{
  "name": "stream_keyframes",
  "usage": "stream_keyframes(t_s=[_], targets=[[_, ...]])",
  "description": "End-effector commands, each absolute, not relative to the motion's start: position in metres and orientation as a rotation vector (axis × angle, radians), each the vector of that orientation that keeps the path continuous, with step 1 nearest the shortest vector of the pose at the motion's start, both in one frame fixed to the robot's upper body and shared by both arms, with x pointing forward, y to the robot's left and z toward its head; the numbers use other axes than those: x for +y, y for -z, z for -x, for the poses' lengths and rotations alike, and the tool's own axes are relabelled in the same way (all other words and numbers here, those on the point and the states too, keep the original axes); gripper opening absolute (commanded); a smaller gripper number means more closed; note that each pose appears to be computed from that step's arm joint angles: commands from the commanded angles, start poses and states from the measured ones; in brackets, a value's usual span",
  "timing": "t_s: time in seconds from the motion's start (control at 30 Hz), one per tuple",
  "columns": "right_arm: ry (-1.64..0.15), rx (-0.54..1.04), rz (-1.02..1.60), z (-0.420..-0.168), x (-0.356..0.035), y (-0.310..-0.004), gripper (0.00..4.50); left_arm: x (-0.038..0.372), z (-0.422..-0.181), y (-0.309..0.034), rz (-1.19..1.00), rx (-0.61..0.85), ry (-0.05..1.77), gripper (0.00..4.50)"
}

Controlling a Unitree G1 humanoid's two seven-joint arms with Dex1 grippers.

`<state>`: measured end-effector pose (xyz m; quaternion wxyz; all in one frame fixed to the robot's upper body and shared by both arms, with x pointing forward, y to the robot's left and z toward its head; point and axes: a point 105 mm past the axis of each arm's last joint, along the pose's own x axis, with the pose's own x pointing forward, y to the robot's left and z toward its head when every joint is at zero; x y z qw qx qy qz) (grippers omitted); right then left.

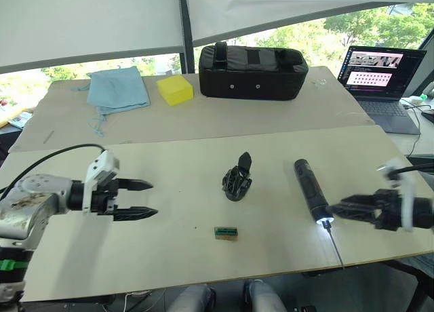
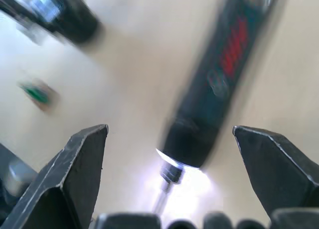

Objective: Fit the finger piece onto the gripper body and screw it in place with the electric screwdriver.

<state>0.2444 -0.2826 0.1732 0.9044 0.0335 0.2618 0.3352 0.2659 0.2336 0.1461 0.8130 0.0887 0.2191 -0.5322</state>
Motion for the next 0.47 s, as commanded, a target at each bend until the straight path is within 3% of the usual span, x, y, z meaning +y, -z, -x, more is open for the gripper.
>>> stream_keyframes(t_s=[0.03,0.2,0.47], targets=[[-0.582,0.362,0.107,-0.229,-0.327,-0.200,4.46,0.265,-0.262,-0.148,-0.209,0.494,1.040,4.50],[-0.497,0.361,0.360,-0.205,-0.375,-0.191,4.46,0.279,-0.276,-0.151,-0.273,0.444,0.944,4.50],[-0.547,0.327,0.408,-0.204,-0.372,-0.197,4.46,0.270,-0.287,-0.147,-0.264,0.381,0.984,4.50]])
